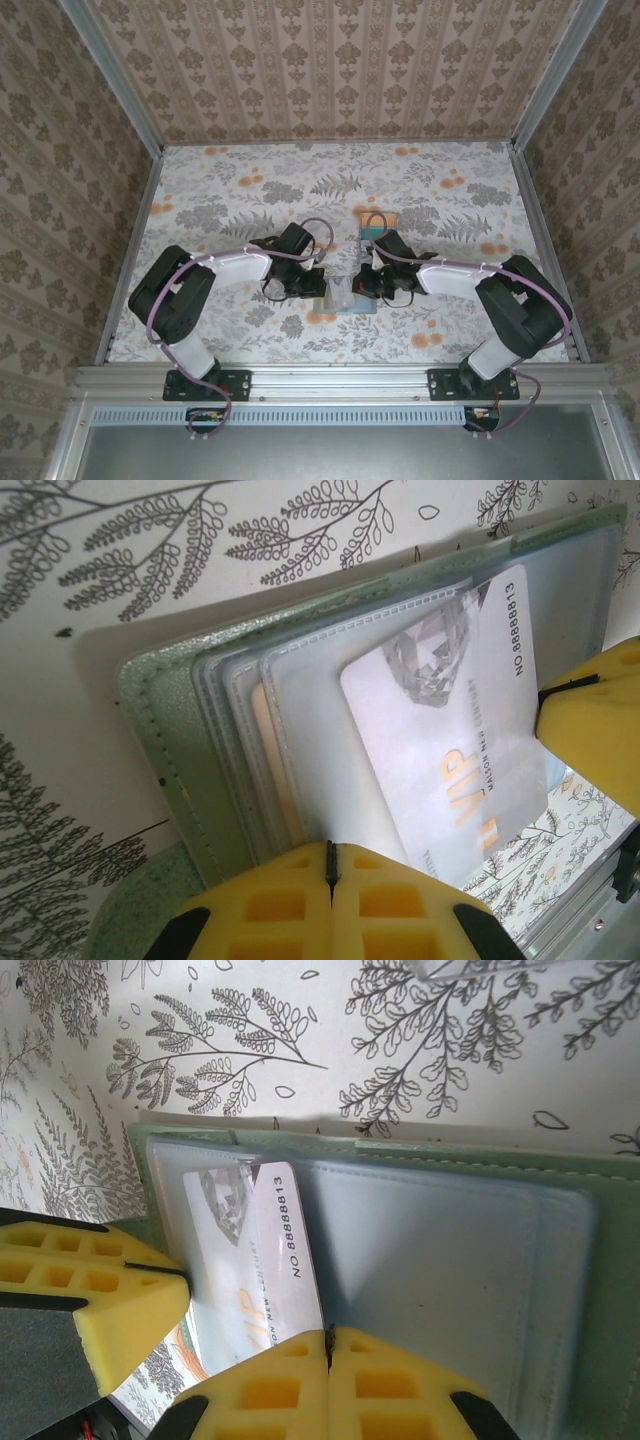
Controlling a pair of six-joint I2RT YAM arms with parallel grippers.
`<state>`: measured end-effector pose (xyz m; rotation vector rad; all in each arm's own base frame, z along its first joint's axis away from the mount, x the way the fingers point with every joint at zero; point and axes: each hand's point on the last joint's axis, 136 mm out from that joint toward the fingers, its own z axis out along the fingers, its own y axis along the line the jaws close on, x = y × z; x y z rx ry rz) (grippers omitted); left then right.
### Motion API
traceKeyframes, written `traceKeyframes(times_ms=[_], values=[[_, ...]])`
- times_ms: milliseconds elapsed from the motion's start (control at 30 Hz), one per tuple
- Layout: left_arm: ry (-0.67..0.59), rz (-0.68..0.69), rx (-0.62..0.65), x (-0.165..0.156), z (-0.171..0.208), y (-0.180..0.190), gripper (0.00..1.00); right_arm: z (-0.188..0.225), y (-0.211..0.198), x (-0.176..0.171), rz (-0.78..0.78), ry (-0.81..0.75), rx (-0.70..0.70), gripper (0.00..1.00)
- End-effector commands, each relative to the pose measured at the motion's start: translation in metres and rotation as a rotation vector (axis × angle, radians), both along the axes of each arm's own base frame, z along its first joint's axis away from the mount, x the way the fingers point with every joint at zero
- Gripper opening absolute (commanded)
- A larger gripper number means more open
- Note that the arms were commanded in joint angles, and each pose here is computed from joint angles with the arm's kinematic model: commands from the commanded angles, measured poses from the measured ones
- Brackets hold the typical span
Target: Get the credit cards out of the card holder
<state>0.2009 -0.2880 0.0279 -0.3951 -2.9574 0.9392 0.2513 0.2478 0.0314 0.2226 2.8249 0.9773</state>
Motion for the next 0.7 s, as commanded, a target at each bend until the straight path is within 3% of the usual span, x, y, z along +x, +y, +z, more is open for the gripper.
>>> traceKeyframes(times_ms=[0,133,267,667], values=[[0.023,-0.016,0.042,-0.004,-0.012,0.006,0.00,0.001,0.002,-0.002,0.024,0.004,0.016,0.00],[0.021,-0.015,0.043,-0.004,-0.012,0.006,0.00,-0.002,0.008,-0.001,0.034,0.010,0.035,0.13],[0.023,-0.014,0.044,-0.005,-0.013,0.007,0.00,-0.005,0.010,0.000,0.044,0.008,0.040,0.20],[0.026,-0.013,0.041,-0.005,-0.013,0.006,0.00,-0.013,0.019,0.000,0.066,0.027,0.070,0.21]])
